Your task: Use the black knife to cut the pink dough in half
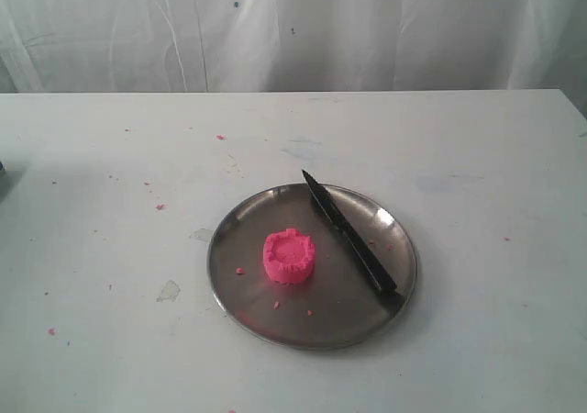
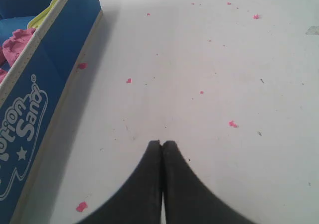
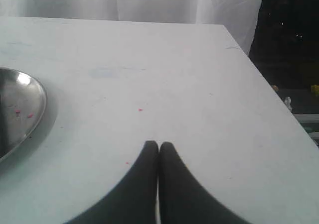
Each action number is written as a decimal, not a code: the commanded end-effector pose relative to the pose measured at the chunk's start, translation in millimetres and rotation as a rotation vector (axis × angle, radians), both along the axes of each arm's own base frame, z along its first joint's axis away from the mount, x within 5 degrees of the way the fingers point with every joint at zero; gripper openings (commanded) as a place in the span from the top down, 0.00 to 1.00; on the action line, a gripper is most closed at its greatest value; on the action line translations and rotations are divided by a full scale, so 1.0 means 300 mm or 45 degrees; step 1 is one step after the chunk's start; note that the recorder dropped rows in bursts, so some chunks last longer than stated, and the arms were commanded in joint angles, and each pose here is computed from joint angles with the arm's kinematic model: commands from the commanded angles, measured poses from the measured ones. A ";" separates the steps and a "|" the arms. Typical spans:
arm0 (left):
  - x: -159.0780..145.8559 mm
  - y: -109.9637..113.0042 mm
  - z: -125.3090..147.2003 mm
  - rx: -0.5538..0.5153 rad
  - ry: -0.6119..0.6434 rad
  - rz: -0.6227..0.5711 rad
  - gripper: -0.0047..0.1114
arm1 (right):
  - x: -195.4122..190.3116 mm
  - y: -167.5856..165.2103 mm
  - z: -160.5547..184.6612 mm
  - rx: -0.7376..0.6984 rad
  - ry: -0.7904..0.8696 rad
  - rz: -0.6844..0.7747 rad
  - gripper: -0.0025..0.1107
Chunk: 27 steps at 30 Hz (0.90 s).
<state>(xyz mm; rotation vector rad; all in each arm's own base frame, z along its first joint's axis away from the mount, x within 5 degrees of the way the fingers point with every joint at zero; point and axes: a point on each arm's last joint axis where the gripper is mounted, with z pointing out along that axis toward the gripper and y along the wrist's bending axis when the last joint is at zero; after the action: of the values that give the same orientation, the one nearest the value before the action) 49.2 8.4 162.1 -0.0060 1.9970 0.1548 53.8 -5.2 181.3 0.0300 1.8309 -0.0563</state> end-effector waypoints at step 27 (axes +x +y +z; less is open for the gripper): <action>-0.001 0.000 -0.003 -0.008 -0.002 0.003 0.96 | 0.009 0.010 0.078 -0.161 -0.315 0.063 0.98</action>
<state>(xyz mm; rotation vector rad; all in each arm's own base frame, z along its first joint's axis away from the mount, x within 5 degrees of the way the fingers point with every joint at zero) 49.2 8.4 162.1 -0.0060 1.9970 0.1548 57.0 -2.1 201.4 -0.0890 1.6055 -0.1178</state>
